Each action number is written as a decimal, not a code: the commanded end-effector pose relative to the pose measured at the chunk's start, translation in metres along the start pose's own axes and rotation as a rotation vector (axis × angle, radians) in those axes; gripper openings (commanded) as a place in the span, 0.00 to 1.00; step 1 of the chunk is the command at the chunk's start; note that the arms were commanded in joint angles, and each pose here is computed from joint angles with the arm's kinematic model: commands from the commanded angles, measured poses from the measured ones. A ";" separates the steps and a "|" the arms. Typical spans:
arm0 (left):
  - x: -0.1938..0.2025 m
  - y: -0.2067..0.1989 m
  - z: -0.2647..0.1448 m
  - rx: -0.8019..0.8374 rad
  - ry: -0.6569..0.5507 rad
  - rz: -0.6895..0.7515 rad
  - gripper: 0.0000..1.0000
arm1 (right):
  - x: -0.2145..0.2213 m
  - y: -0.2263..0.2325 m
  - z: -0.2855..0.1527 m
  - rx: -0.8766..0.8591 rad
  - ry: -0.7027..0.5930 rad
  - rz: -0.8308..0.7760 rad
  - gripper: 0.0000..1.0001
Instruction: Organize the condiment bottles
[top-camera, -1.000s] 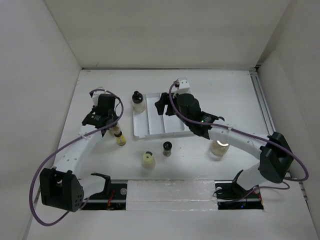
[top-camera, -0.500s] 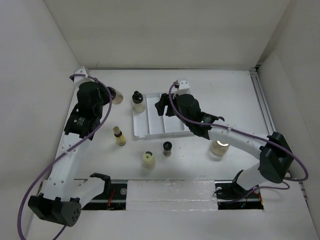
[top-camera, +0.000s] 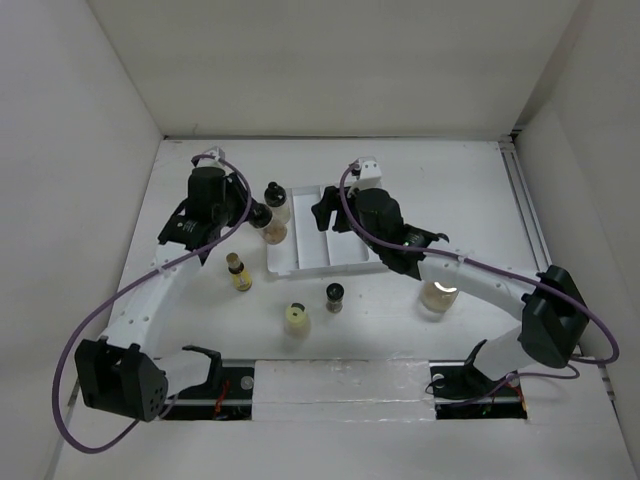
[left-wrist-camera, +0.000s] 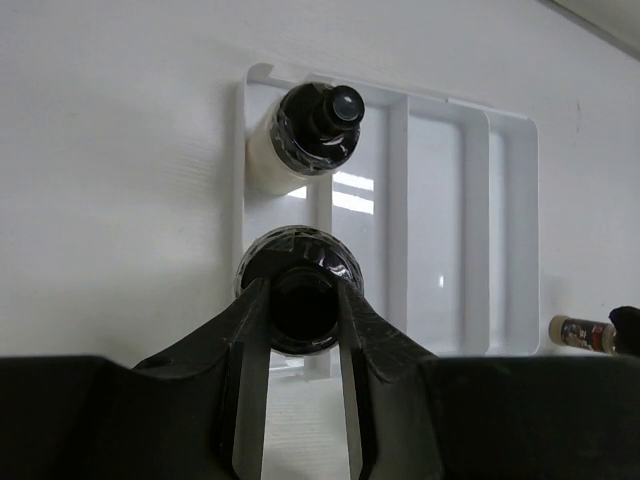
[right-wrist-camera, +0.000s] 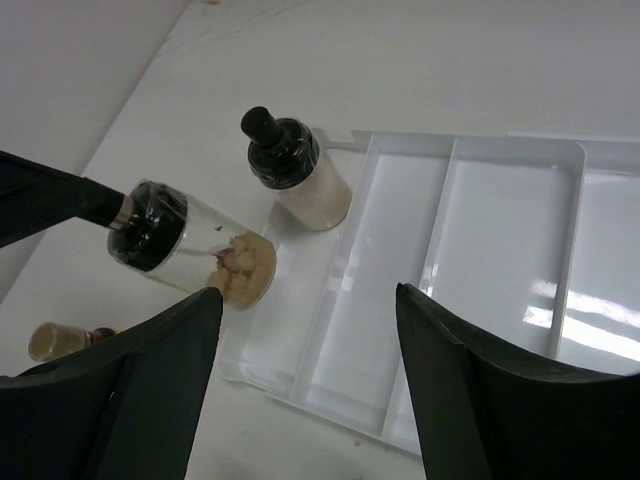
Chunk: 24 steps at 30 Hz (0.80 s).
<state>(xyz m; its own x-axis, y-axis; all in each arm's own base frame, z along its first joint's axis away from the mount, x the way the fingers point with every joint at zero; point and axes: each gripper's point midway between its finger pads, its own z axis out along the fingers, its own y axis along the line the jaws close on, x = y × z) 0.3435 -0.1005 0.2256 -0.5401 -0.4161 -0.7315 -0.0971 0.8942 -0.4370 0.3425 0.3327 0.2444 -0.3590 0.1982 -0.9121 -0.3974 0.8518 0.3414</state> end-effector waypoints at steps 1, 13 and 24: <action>-0.012 -0.025 0.006 0.116 -0.044 -0.010 0.06 | -0.020 0.002 -0.007 -0.011 -0.077 0.015 0.76; 0.011 -0.009 0.035 0.058 0.050 0.052 0.09 | -0.022 -0.003 -0.008 -0.002 -0.081 0.017 0.76; 0.031 -0.002 0.054 0.042 0.143 0.089 0.21 | -0.021 -0.001 -0.008 -0.011 -0.077 0.026 0.76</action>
<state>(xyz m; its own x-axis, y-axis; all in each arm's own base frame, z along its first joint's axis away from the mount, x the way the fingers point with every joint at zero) 0.3601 -0.1181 0.1592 -0.6891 -0.3288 -0.6458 -0.0705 0.9173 -0.3918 0.3404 0.3260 0.2353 -0.3646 0.1885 -0.9119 -0.3845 0.8614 0.3318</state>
